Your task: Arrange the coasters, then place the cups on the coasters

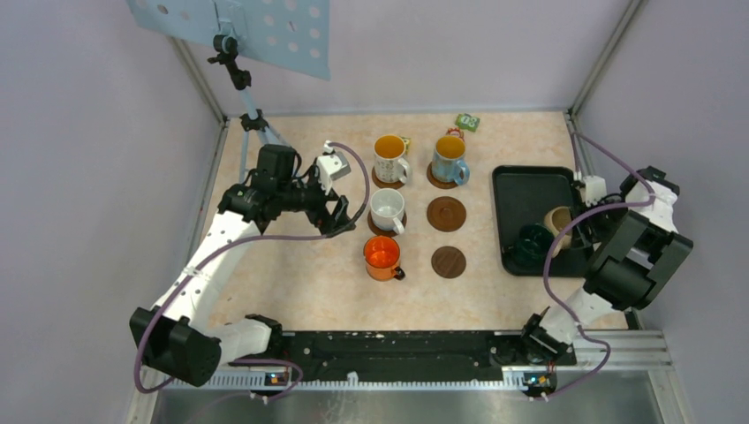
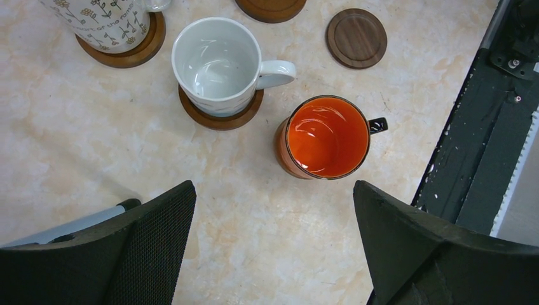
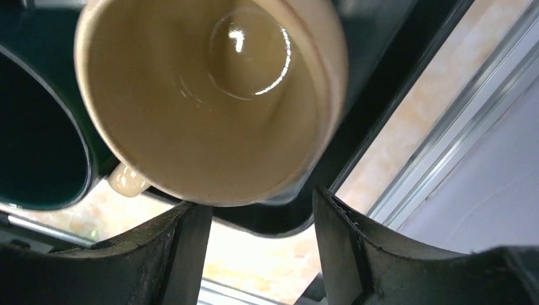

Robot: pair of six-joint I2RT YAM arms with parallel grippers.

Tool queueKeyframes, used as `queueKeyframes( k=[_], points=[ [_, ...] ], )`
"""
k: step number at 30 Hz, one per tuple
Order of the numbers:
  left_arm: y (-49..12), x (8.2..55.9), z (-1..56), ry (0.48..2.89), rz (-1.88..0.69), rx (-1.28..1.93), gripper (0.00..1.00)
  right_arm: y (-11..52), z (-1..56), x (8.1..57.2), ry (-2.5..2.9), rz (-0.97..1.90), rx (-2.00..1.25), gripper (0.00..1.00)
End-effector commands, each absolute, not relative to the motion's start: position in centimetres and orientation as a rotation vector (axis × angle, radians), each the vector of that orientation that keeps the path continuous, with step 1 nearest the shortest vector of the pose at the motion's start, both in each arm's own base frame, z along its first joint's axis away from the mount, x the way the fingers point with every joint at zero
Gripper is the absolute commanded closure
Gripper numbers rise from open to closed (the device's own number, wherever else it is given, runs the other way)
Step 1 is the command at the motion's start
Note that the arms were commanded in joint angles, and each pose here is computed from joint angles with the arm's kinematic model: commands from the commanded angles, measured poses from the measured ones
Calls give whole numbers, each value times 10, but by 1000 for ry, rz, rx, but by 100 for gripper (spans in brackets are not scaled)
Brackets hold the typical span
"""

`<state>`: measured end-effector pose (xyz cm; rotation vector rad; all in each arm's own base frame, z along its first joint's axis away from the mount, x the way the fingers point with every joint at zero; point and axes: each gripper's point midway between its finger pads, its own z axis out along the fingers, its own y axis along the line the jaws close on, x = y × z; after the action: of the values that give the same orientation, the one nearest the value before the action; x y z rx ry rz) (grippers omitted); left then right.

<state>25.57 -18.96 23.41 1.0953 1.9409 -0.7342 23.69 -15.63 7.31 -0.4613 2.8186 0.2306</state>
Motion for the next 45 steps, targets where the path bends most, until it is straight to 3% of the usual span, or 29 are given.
queueKeyframes(
  k=[1,20,26,31,37,45],
  points=[
    [-190,264,252,1889,-702,1098,1,-155,81,291,2703,210,-442,42],
    [-191,272,239,1921,-691,1096,1,-136,106,407,2556,201,-582,42],
    [-191,273,239,1918,-693,1095,1,-123,134,383,2523,228,-663,40],
    [-192,271,237,1918,-704,1100,1,-98,138,354,2501,338,-745,31],
    [-190,270,244,1901,-683,1092,1,-93,121,347,2540,417,-760,23],
    [-189,270,245,1906,-683,1082,1,-90,91,355,2561,359,-792,22]
  ],
)
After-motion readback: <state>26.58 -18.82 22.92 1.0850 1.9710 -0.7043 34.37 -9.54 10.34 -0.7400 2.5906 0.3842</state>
